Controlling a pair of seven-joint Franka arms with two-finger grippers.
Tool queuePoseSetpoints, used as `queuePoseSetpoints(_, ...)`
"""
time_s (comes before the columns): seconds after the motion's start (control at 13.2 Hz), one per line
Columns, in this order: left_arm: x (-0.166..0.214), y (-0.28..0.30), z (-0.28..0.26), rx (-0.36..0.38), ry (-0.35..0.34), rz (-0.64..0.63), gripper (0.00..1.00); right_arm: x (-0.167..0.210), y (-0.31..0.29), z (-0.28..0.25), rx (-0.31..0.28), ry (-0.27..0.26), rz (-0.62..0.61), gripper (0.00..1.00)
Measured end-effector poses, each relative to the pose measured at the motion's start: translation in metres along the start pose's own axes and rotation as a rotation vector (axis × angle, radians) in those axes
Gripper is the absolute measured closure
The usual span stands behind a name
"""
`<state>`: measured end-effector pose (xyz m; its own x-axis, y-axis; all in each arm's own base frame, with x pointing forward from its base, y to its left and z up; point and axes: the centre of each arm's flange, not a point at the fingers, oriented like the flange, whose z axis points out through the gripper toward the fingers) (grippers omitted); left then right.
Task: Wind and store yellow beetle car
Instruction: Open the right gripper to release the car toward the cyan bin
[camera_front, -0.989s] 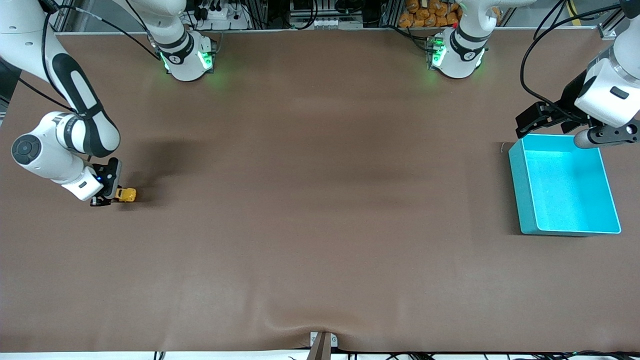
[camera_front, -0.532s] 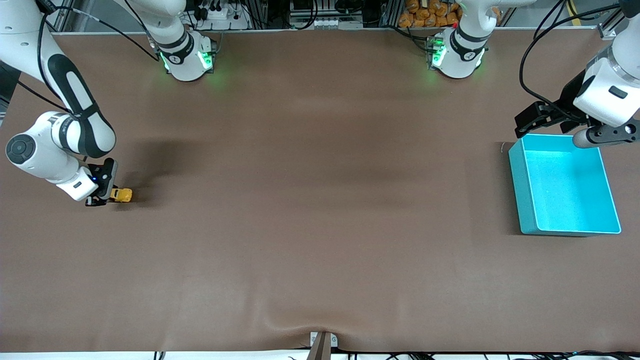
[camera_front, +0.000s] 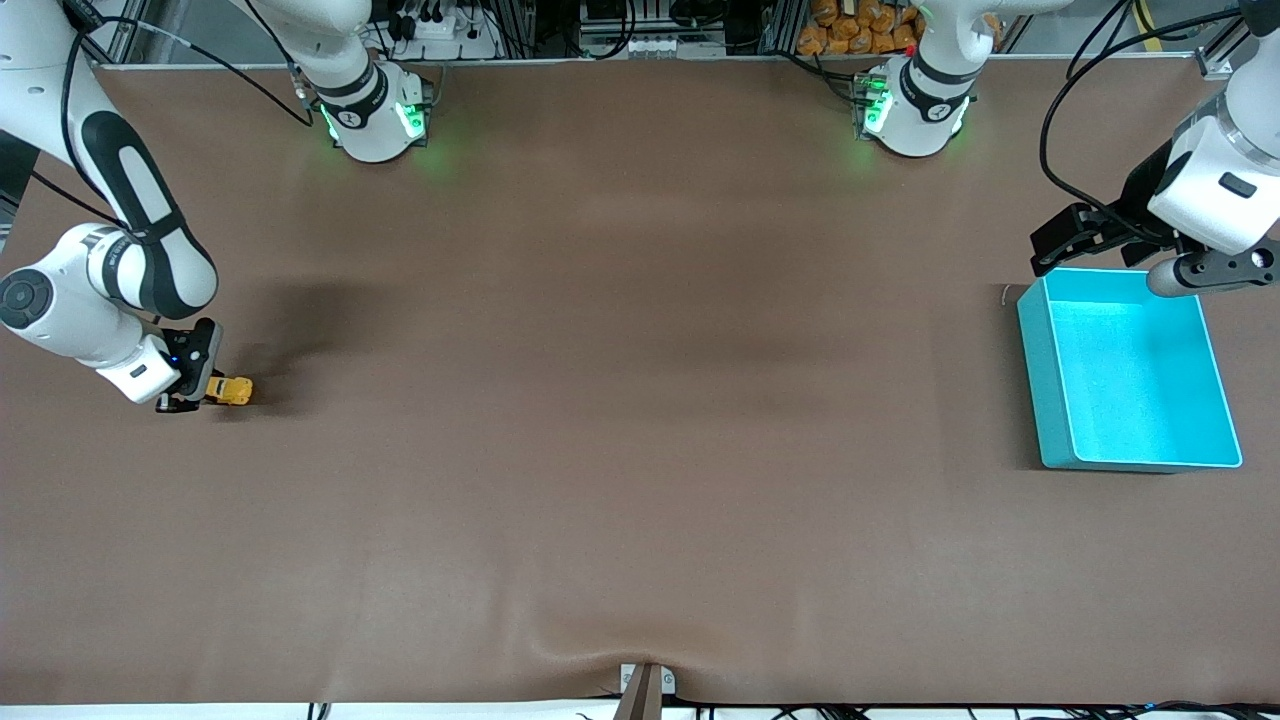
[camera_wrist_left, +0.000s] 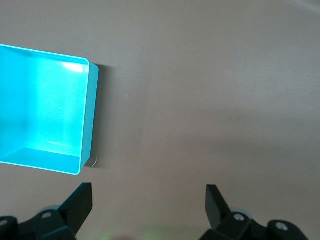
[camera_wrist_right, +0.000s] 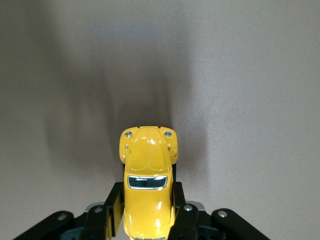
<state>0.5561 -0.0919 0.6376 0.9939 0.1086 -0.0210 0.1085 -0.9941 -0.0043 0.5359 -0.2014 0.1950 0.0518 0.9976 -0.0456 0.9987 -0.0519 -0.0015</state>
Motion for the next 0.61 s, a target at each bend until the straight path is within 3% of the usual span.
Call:
queuePoseSetpoints(0.15,0.000,0.000,0.000,0.000,0.000,-0.001,0.00,-0.002,0.001,0.004,0.003,0.001,0.003,0.52)
queuePoseSetpoints(0.3,0.000,0.000,0.000,0.000,0.000,-0.001,0.00,-0.005,0.004,0.022,0.018,0.007,0.007,0.33)
queuePoseSetpoints(0.61,0.000,-0.001,0.000,0.000,0.000,-0.003,0.00,-0.015,0.025,0.011,0.070,0.012,0.013,0.30)
